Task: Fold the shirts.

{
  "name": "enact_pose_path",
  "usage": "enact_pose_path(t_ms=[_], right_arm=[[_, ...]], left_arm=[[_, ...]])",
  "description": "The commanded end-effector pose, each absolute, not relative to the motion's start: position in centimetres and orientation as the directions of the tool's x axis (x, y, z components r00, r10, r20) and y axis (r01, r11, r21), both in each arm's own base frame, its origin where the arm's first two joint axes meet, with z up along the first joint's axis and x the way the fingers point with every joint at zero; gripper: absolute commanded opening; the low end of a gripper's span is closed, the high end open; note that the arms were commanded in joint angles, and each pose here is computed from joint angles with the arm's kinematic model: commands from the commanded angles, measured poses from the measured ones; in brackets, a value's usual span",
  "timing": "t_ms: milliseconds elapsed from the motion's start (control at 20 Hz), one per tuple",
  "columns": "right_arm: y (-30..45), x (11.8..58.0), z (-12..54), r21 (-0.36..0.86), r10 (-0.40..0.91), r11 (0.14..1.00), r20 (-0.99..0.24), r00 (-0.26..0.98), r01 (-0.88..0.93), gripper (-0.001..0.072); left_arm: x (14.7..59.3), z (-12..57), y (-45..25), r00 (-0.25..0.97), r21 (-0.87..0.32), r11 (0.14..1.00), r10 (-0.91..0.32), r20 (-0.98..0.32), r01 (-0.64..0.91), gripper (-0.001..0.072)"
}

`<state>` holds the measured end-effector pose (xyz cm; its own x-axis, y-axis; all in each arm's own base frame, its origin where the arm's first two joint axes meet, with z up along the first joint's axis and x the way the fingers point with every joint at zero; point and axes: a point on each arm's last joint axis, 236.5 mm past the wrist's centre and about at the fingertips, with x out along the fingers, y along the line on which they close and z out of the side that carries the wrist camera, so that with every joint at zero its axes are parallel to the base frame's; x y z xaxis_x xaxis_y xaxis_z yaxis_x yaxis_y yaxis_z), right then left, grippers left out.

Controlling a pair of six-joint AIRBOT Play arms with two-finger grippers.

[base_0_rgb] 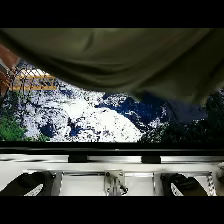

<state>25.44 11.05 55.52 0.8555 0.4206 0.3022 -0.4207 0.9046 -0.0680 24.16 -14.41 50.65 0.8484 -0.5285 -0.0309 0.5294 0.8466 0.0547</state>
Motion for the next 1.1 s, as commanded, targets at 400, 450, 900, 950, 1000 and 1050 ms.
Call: enact_pose_path(t_ms=[400,450,900,950,1000,1050], right_arm=[[19.5,48.7,22.8,0.205,0.53,0.838,-0.529,0.663,-0.505,0.0058],[20.6,49.6,18.6,0.27,0.549,0.825,-0.592,0.591,-0.497,0.0059],[20.8,47.5,2.2,0.49,0.543,0.829,-0.819,0.183,-0.27,0.0654],[19.4,46.8,2.9,0.472,0.525,0.839,-0.834,0.171,-0.272,0.0654],[17.2,45.8,3.5,0.436,0.485,0.858,-0.861,0.151,-0.27,0.0654],[14.9,44.6,3.6,0.391,0.431,0.883,-0.895,0.116,-0.26,0.0653]], left_arm=[[27.8,13.8,-13.6,0.458,-0.008,0.892,-0.24,-0.856,0.453,0.0029],[27.1,11.0,-13.3,0.41,-0.023,0.901,-0.22,-0.885,0.434,0.0029],[25.9,4.9,-12.8,0.331,-0.062,0.934,-0.186,-0.925,0.351,0.003],[25.9,4.9,-12.8,0.331,-0.062,0.934,-0.186,-0.925,0.351,0.0029],[25.9,4.9,-12.8,0.331,-0.062,0.934,-0.185,-0.925,0.351,0.0029],[25.9,4.9,-12.8,0.331,-0.062,0.934,-0.185,-0.925,0.351,0.0029]])
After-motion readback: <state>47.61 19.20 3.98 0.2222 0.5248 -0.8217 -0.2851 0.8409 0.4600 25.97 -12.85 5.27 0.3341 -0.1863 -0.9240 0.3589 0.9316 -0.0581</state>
